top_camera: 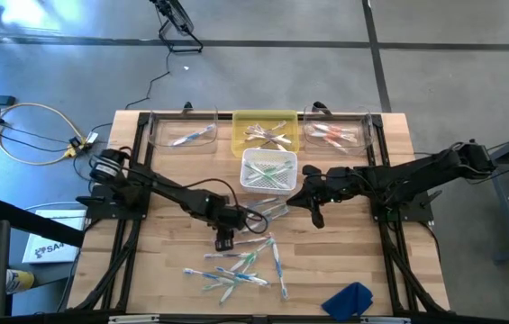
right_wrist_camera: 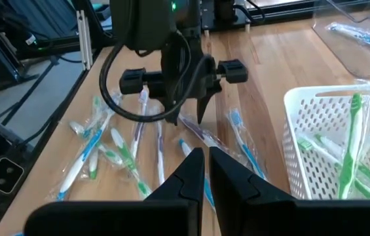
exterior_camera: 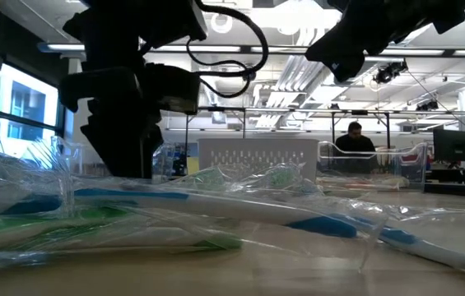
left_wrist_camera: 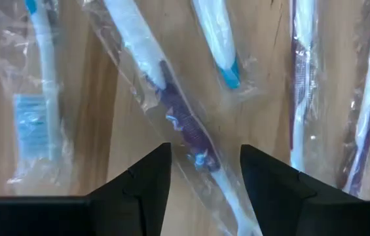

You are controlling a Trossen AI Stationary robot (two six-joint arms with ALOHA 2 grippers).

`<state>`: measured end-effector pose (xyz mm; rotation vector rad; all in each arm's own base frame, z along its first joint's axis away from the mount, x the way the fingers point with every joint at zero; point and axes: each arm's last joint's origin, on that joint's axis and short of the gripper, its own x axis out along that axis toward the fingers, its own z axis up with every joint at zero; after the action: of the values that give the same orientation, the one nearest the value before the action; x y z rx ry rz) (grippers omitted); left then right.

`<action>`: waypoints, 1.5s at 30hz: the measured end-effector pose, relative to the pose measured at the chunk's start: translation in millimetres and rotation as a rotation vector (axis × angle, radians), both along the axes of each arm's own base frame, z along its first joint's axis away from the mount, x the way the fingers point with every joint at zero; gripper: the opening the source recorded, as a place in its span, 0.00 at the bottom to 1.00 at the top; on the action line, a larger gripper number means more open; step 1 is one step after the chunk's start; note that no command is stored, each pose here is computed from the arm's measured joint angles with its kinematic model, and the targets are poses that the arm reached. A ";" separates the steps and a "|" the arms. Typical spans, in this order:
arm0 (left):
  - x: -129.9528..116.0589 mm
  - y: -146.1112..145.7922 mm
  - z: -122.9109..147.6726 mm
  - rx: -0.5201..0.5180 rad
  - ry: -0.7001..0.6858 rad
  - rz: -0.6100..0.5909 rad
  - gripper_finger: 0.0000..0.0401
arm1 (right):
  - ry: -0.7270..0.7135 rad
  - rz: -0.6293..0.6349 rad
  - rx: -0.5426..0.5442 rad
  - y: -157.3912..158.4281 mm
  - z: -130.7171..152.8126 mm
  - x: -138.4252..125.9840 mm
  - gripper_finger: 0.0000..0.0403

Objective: Pick & Place Toothbrushes
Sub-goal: Put the purple toothbrush into the yellow bin

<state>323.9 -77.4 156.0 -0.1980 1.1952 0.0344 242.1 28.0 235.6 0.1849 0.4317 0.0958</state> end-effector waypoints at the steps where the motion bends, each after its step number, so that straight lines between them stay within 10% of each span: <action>1: 0.9 -0.1 -2.4 0.003 0.003 0.004 0.44 | 0.000 -0.001 0.002 -0.1 0.0 0.0 0.04; 10: 1.9 0.0 -9.3 0.014 0.030 0.035 0.41 | -0.006 -0.002 0.004 0.0 0.5 0.2 0.04; 26: -2.9 1.9 -12.5 0.044 0.084 0.026 0.04 | -0.005 -0.003 0.006 0.0 0.5 0.2 0.04; 45: -27.4 47.4 34.8 0.130 0.099 -0.024 0.03 | -0.003 0.076 0.036 2.4 0.7 -0.1 0.04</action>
<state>296.5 -30.0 190.8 -0.0682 1.2895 0.1011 242.0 30.4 236.3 0.2039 0.4342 0.1790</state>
